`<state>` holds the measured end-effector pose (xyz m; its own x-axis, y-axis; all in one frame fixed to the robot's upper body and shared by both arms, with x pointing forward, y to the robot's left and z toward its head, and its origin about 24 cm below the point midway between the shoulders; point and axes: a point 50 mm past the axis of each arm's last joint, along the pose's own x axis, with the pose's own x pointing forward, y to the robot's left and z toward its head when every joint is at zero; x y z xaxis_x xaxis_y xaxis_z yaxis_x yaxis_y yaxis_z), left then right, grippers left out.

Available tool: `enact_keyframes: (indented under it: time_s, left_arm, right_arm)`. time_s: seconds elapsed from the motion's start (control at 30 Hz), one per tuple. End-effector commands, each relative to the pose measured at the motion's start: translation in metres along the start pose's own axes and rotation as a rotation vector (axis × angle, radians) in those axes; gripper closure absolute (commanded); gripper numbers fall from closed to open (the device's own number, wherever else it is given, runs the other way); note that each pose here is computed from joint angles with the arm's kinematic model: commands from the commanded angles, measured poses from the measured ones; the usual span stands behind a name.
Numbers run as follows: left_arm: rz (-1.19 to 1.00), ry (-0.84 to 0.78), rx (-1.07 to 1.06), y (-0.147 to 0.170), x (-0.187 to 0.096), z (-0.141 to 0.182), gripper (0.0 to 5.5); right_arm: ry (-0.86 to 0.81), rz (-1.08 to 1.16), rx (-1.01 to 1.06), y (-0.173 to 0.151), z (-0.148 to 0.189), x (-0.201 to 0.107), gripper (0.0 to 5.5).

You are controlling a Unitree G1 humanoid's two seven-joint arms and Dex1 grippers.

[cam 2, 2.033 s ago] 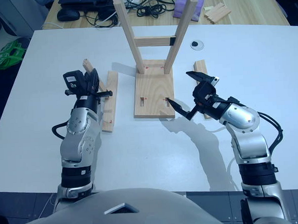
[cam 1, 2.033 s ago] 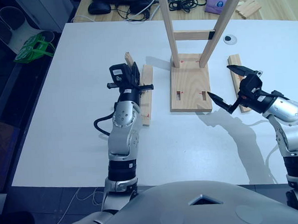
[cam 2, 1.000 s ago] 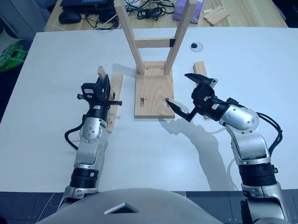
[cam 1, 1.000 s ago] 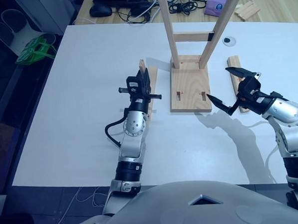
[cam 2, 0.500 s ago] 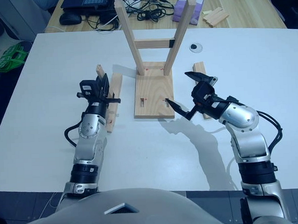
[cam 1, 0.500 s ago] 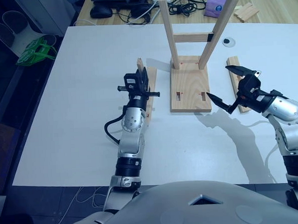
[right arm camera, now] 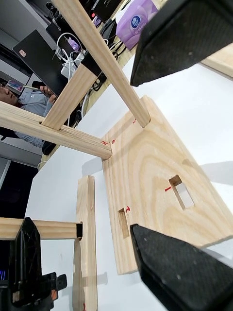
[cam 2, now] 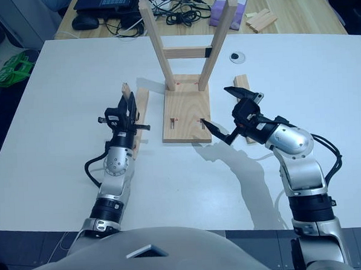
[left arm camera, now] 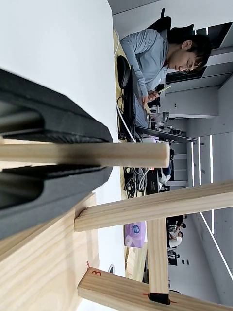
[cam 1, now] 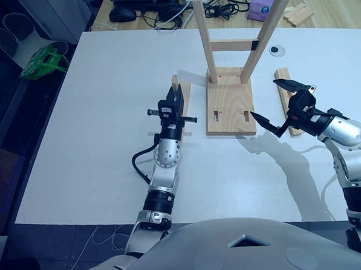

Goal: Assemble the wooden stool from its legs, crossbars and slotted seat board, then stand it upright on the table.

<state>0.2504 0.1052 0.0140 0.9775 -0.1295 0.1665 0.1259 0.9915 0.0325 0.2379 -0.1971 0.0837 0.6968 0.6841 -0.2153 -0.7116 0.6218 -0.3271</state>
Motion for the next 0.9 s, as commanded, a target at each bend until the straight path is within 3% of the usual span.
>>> enact_keyframes:
  time_s: [0.03,0.13,0.17,0.3,0.53,0.63,0.77,0.9]
  left_arm:
    - [0.024,0.374,-0.052,0.003,-0.06,-0.069,5.1]
    - [0.039,0.232,-0.024,0.013,-0.039,-0.045,5.1]
    - [0.049,0.195,-0.015,0.016,-0.032,-0.037,4.74]
    - [0.139,0.049,0.015,0.037,-0.011,-0.001,4.12]
    - [0.115,-0.226,0.048,0.04,0.017,0.094,3.14]
    - [0.086,-0.273,0.057,0.039,0.034,0.131,2.73]
    - [-0.021,-0.276,0.077,0.035,0.067,0.173,2.73]
    - [-0.082,-0.268,0.056,0.036,0.083,0.201,2.73]
  right_arm:
    - [-0.006,0.013,-0.027,-0.005,0.005,0.001,0.1]
    - [-0.008,0.007,-0.021,-0.002,0.003,0.001,0.1]
    - [-0.009,0.005,-0.019,-0.002,0.003,0.001,0.1]
    - [-0.013,-0.003,-0.01,0.001,0.001,0.002,0.1]
    - [-0.016,-0.025,0.004,0.005,-0.002,0.002,0.1]
    - [-0.015,-0.037,0.013,0.007,-0.004,0.002,0.1]
    - [-0.017,-0.046,0.018,0.012,-0.005,0.004,0.1]
    - [-0.021,-0.039,0.014,0.014,-0.004,0.006,0.1]
